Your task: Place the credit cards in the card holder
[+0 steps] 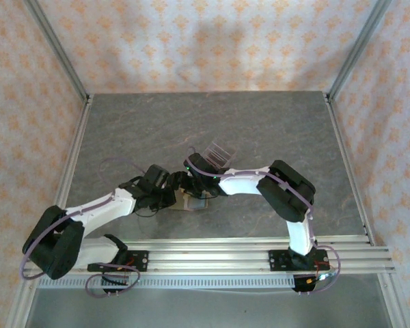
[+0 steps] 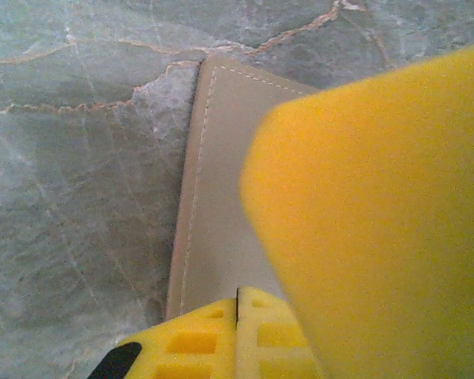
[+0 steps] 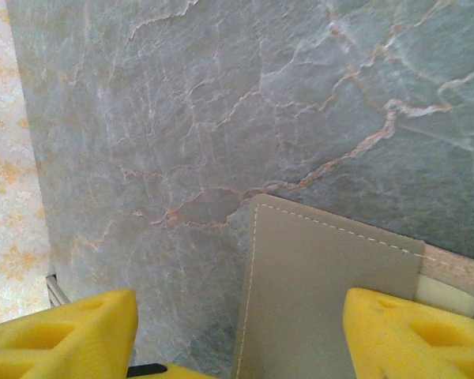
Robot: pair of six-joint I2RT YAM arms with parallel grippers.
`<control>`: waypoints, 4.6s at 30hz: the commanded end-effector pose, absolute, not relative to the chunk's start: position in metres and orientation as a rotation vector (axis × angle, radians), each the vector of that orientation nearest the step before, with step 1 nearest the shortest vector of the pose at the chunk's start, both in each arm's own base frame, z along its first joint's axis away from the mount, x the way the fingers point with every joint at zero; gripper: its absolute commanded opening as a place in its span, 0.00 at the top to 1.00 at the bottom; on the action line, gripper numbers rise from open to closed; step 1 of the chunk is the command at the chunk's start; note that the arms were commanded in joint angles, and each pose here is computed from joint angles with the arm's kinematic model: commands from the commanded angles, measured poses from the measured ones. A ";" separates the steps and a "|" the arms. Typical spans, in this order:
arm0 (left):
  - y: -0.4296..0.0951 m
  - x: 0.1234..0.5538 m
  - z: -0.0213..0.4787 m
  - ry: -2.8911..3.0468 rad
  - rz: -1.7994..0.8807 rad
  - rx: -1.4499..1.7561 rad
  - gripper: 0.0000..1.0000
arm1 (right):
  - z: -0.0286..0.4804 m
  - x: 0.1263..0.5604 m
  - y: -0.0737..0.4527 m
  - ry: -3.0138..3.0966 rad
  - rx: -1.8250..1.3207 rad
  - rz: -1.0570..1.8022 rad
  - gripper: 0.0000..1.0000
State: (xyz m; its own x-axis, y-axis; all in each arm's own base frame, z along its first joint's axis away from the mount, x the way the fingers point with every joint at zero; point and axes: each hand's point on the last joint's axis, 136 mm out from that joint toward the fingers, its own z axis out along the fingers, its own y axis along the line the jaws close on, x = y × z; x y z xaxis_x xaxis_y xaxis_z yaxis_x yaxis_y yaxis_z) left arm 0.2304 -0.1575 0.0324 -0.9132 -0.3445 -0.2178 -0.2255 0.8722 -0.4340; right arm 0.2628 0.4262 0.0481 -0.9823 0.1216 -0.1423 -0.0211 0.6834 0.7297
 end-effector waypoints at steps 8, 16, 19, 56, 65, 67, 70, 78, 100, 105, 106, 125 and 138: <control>-0.131 0.224 -0.003 2.730 -0.414 -0.510 0.96 | 0.040 0.257 0.383 2.797 -0.012 0.871 0.28; -0.124 0.215 -0.008 2.729 -0.387 -0.504 0.96 | 0.054 0.251 0.362 2.799 -0.156 0.733 0.27; -0.129 0.218 -0.002 2.724 -0.411 -0.493 0.96 | 0.051 0.249 0.365 2.813 -0.167 0.752 0.28; -0.217 0.234 0.016 2.670 -0.523 -0.245 0.96 | 0.034 0.255 0.366 2.791 0.095 1.090 0.27; -0.194 0.215 -0.015 2.702 -0.396 -0.277 0.96 | 0.054 0.262 0.370 2.775 0.018 1.064 0.24; -0.194 0.212 -0.018 2.707 -0.402 -0.269 0.96 | 0.052 0.262 0.372 2.782 0.017 1.070 0.24; -0.197 0.209 -0.018 2.702 -0.419 -0.237 0.96 | 0.046 0.263 0.374 2.796 0.025 1.064 0.25; -0.206 0.198 -0.012 2.661 -0.494 -0.123 0.96 | 0.039 0.268 0.373 2.802 0.067 1.053 0.24; -0.197 0.197 -0.026 2.686 -0.321 -0.092 0.96 | 0.083 0.275 0.356 2.779 -0.121 0.847 0.22; -0.196 0.196 -0.028 2.690 -0.308 -0.098 0.96 | 0.089 0.269 0.333 2.762 -0.144 0.739 0.27; -0.197 0.195 -0.028 2.691 -0.309 -0.096 0.96 | 0.089 0.268 0.329 2.761 -0.149 0.723 0.29; -0.196 0.194 -0.028 2.681 -0.313 -0.112 0.96 | 0.047 0.255 0.263 2.820 -0.169 0.264 0.66; -0.194 0.194 -0.025 2.672 -0.323 -0.125 0.97 | 0.025 0.245 0.255 2.834 -0.232 0.038 0.58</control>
State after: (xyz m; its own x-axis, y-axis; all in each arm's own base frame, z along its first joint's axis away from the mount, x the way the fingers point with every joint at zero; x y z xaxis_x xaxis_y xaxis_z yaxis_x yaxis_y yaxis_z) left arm 0.2314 -0.2196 0.0173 -0.8107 -0.2311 -0.5380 -0.0221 0.9302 -0.3664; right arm 0.2477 0.2694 0.0269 -0.9467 -0.1284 -0.2956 -0.1664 0.9802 0.1072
